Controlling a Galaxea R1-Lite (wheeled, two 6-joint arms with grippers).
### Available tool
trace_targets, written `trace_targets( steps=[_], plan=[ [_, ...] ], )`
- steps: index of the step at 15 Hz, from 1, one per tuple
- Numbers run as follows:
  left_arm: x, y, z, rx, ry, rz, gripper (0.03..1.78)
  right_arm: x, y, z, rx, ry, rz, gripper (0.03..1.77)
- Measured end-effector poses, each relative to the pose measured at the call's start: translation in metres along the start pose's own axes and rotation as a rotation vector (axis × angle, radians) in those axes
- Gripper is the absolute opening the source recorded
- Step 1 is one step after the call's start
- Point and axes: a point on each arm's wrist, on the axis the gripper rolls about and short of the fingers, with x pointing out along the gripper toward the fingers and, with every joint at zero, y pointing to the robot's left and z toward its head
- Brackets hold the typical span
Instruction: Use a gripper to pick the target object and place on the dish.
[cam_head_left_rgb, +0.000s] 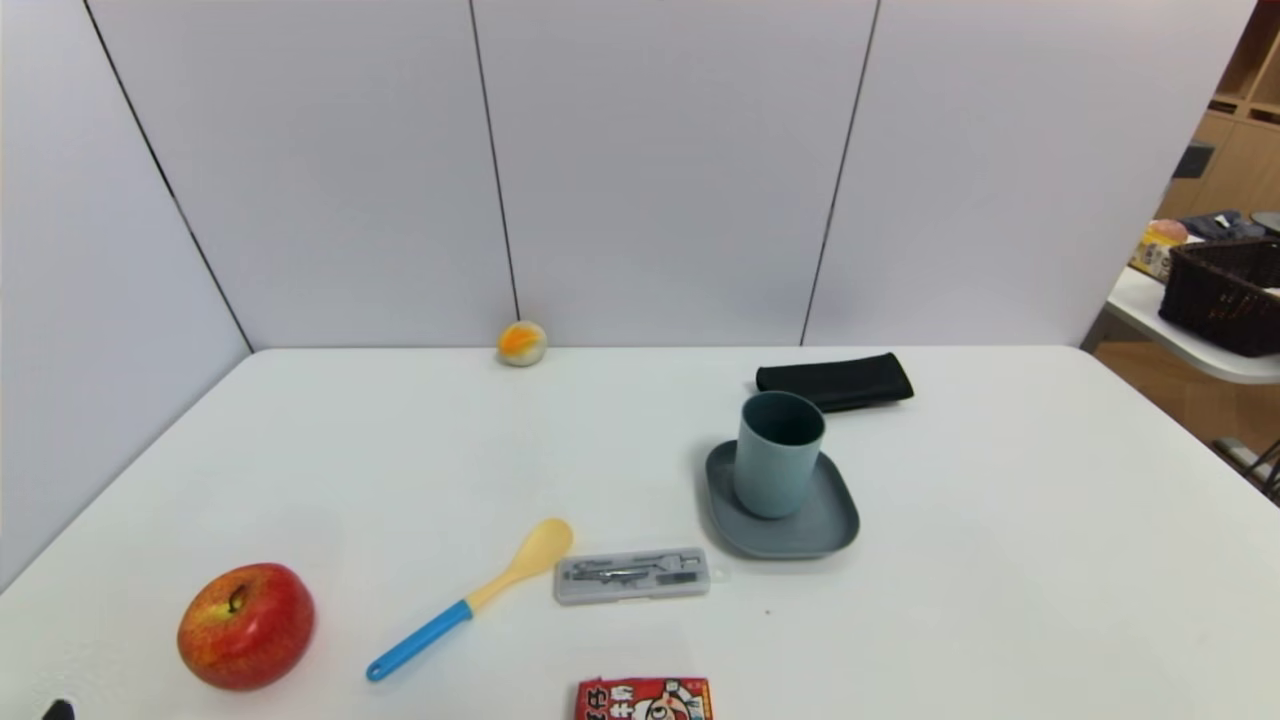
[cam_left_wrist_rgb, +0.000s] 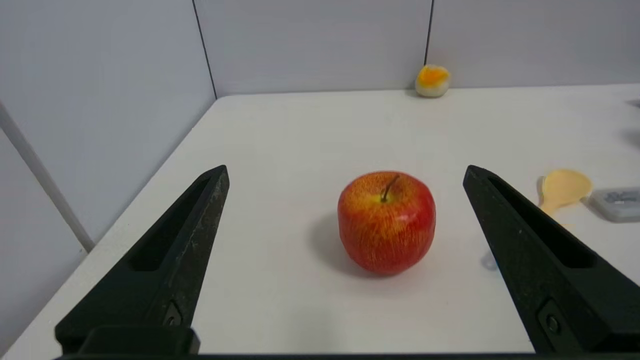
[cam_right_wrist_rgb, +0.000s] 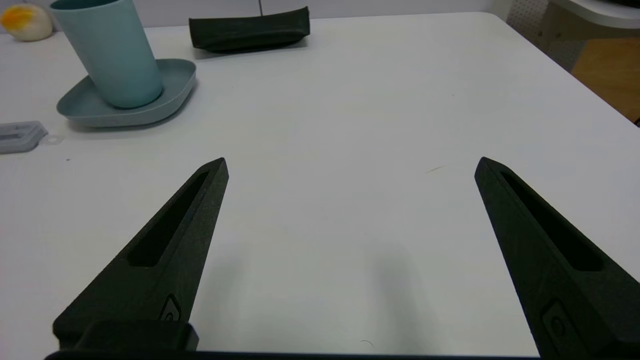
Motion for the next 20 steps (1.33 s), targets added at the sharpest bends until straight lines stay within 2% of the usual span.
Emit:
trace_targets(
  steps=[8,16,20],
  plan=[
    [-0.013,-0.001,-0.029,-0.011,0.164,-0.032,1.69,0.000,0.000,0.000,0.000,0.000,0.000,1.71],
    [-0.013,-0.001,-0.029,-0.066,0.166,-0.026,1.69,0.000,0.000,0.000,0.000,0.000,0.000,1.71],
    [-0.013,-0.001,-0.029,-0.068,0.167,-0.026,1.69,0.000,0.000,0.000,0.000,0.000,0.000,1.71]
  ],
)
